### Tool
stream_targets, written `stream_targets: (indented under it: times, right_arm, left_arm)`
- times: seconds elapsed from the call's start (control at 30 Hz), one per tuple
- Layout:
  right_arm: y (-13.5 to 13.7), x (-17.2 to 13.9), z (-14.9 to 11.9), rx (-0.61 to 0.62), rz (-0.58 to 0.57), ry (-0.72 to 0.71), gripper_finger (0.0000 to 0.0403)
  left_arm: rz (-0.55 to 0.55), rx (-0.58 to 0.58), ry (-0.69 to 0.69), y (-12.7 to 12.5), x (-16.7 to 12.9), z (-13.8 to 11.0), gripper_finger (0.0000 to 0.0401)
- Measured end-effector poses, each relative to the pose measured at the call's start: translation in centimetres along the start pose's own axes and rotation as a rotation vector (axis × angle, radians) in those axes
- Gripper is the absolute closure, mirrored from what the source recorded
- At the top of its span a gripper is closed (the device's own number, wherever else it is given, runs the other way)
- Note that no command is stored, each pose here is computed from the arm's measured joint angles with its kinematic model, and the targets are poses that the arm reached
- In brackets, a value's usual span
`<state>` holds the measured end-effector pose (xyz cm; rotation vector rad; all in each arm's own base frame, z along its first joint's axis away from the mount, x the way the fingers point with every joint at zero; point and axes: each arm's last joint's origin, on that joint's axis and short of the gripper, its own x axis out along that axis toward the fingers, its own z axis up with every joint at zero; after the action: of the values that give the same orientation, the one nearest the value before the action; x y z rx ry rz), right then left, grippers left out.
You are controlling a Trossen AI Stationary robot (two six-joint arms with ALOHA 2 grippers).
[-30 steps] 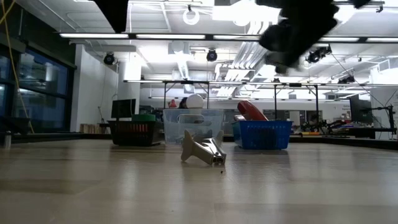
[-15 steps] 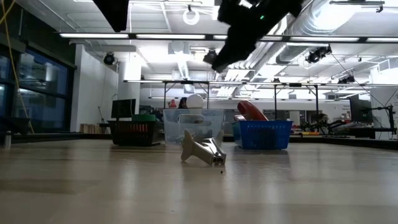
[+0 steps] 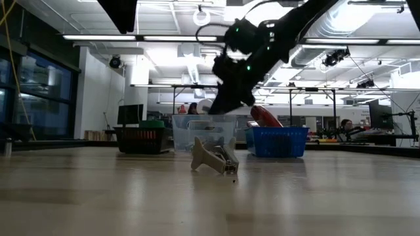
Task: Pick and place Stapler, Stapler remover, tape
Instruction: Put the blue staple remover into the transparent bin
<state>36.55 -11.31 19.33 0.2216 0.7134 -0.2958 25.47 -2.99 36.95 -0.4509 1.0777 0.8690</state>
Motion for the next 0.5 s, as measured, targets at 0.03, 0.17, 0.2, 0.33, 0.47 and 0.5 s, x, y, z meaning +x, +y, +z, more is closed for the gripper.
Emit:
stream_targets:
  times: [0.03, 0.17, 0.2, 0.33, 0.47, 0.5]
  right_arm:
    - [-0.16, 0.38, -0.3, 0.025, -0.005, 0.016, 0.0297]
    - [-0.44, 0.91, -0.6, 0.1, -0.03, 0.028, 0.0296]
    - [-0.46, 0.94, -0.62, 0.115, -0.042, 0.027, 0.0296]
    - [-0.52, 0.91, -0.55, 0.16, -0.064, 0.017, 0.0296]
    - [-0.46, 0.89, -0.55, 0.152, -0.044, 0.021, 0.0296]
    - [-0.45, 0.89, -0.56, 0.15, -0.038, 0.023, 0.0296]
  left_arm:
    - [0.0, -0.006, 0.0, 0.0, 0.0, 0.0, 0.0293]
    - [-0.001, -0.015, 0.001, 0.0, 0.0, 0.0, 0.0293]
    - [-0.001, -0.015, 0.001, 0.0, 0.0, 0.0, 0.0293]
    - [-0.001, -0.018, 0.001, 0.0, 0.0, 0.0, 0.0293]
    - [0.0, -0.017, 0.001, 0.0, 0.0, 0.0, 0.0293]
    - [-0.001, -0.017, 0.001, 0.0, 0.0, 0.0, 0.0293]
